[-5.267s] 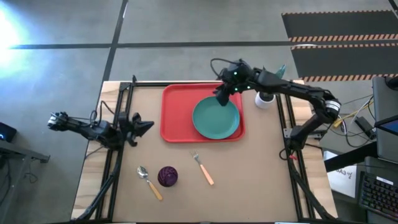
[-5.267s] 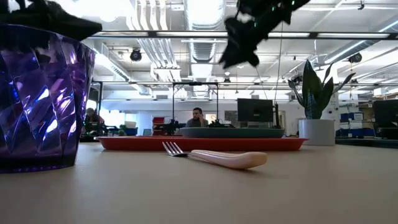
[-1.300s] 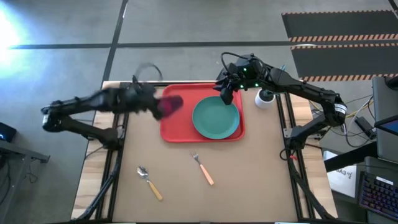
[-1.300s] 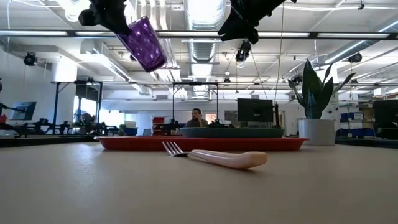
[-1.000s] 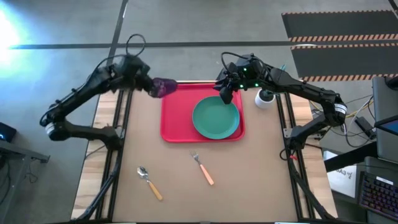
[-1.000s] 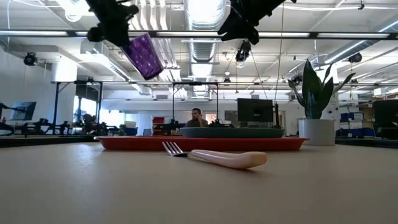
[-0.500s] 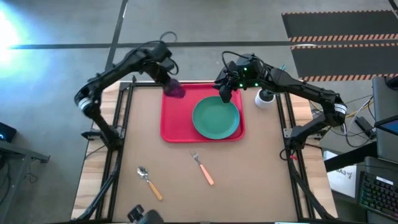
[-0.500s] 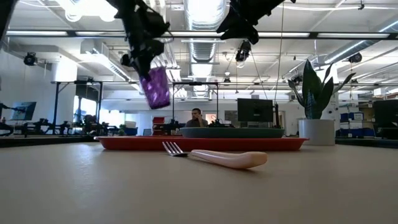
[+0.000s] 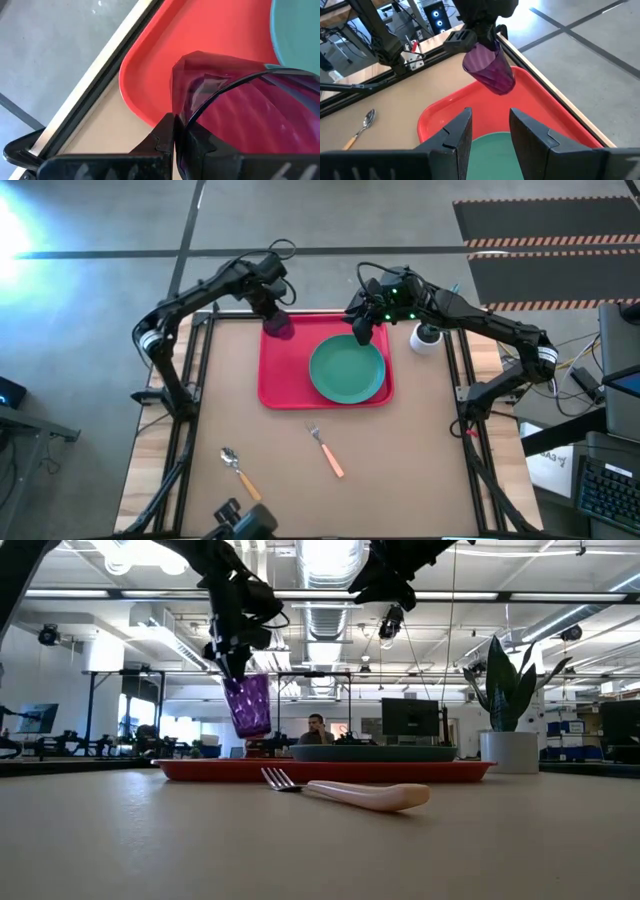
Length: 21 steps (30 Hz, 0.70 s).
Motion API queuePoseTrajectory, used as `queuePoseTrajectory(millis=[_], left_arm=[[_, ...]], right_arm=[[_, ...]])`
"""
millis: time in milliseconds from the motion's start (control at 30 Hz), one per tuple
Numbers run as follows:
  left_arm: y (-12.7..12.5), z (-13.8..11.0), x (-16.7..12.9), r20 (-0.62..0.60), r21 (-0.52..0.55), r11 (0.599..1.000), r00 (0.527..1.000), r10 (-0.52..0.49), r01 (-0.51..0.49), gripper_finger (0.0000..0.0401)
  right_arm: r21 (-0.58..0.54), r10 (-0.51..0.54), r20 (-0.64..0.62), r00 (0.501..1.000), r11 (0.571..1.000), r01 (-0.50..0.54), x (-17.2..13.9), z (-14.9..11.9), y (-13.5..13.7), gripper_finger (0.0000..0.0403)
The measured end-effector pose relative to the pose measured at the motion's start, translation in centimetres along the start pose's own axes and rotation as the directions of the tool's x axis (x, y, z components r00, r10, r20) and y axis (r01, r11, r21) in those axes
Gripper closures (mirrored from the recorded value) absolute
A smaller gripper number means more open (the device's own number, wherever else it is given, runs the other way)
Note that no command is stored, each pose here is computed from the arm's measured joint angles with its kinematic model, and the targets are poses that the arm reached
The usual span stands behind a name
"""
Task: Pick and place plate/cup/fork/spoon on tray
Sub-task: Put the violet cup on the top left of the orange tray
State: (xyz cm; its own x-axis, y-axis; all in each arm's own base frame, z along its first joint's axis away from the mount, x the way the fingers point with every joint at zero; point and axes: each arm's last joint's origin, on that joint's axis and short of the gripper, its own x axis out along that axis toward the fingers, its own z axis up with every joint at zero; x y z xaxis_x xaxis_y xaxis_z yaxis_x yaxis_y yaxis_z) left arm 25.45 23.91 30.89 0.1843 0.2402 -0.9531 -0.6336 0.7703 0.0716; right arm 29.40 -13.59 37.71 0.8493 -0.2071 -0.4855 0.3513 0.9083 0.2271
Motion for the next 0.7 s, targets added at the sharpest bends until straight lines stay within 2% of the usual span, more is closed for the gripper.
queuePoseTrajectory(millis=[167, 700], left_arm=[[0.1, 0.2, 0.9, -0.026, -0.001, 0.999, 0.999, -0.032, 0.032, 0.0401], [0.2, 0.7, 4.1, -0.109, 0.025, 0.999, 0.993, -0.042, 0.046, 0.0401]], right_arm=[[-0.001, 0.000, 0.002, 1.000, 1.000, 0.000, 0.0, 0.0, 0.0, 0.0284], [0.001, 0.003, 0.017, 1.000, 1.000, -0.003, 0.0, 0.2, 0.0, 0.0284]])
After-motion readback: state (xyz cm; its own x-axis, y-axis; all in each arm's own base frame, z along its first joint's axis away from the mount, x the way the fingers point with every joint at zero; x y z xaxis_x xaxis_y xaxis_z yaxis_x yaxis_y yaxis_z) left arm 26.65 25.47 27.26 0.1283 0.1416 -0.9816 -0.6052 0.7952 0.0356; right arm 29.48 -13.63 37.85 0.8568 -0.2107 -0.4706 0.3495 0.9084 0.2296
